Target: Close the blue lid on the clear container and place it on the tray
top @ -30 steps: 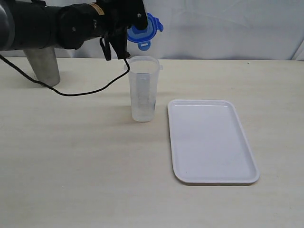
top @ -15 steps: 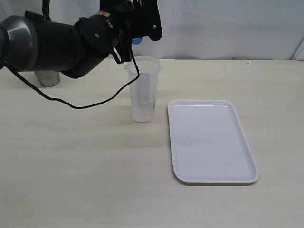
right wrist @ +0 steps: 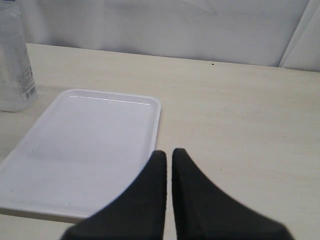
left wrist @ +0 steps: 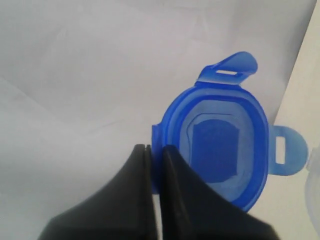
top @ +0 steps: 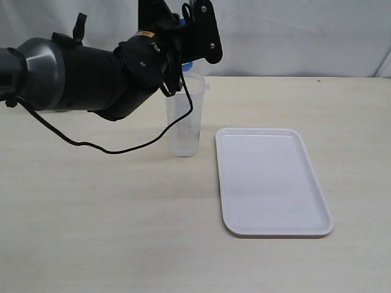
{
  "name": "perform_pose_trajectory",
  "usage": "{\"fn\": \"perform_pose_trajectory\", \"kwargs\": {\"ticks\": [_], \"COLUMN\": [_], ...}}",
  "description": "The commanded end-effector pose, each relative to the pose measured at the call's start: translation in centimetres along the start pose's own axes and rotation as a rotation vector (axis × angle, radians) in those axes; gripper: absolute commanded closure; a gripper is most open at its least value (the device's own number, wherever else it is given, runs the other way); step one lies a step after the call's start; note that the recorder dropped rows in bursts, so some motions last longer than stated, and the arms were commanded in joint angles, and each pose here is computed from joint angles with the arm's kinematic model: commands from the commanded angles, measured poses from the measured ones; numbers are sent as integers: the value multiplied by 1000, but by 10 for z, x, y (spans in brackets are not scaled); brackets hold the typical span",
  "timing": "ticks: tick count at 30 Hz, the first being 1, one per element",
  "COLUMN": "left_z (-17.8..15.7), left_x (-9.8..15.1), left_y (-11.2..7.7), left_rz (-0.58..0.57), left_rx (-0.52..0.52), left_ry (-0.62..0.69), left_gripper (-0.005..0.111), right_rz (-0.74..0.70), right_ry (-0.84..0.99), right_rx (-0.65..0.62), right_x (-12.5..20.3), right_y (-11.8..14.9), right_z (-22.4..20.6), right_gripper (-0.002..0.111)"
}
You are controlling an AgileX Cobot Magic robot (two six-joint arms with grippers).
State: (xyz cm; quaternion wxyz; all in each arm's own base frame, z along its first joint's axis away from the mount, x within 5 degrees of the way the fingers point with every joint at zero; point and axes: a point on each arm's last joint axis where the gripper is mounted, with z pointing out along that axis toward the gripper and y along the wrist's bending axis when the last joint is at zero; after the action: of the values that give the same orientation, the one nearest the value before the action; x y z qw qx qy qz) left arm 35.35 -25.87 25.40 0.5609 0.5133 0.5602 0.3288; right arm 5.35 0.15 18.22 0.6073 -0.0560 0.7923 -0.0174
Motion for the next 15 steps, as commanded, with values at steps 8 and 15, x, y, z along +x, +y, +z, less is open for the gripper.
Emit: {"fn": "perform_pose_trajectory", "kwargs": {"ticks": [8, 15], "left_z": [-8, -8], "left_x": [10, 10], "left_y": [-12, -12], "left_rz": [135, 136], "left_rx": [-66, -66], "left_ry": [37, 36], "left_gripper": [107, 107], "right_rz": [1, 1], "right_ry": [-12, -12], "right_rx": [4, 4], "right_x": [0, 0], "right_y": [0, 0], "right_z": [0, 0], "right_gripper": [104, 104]}}
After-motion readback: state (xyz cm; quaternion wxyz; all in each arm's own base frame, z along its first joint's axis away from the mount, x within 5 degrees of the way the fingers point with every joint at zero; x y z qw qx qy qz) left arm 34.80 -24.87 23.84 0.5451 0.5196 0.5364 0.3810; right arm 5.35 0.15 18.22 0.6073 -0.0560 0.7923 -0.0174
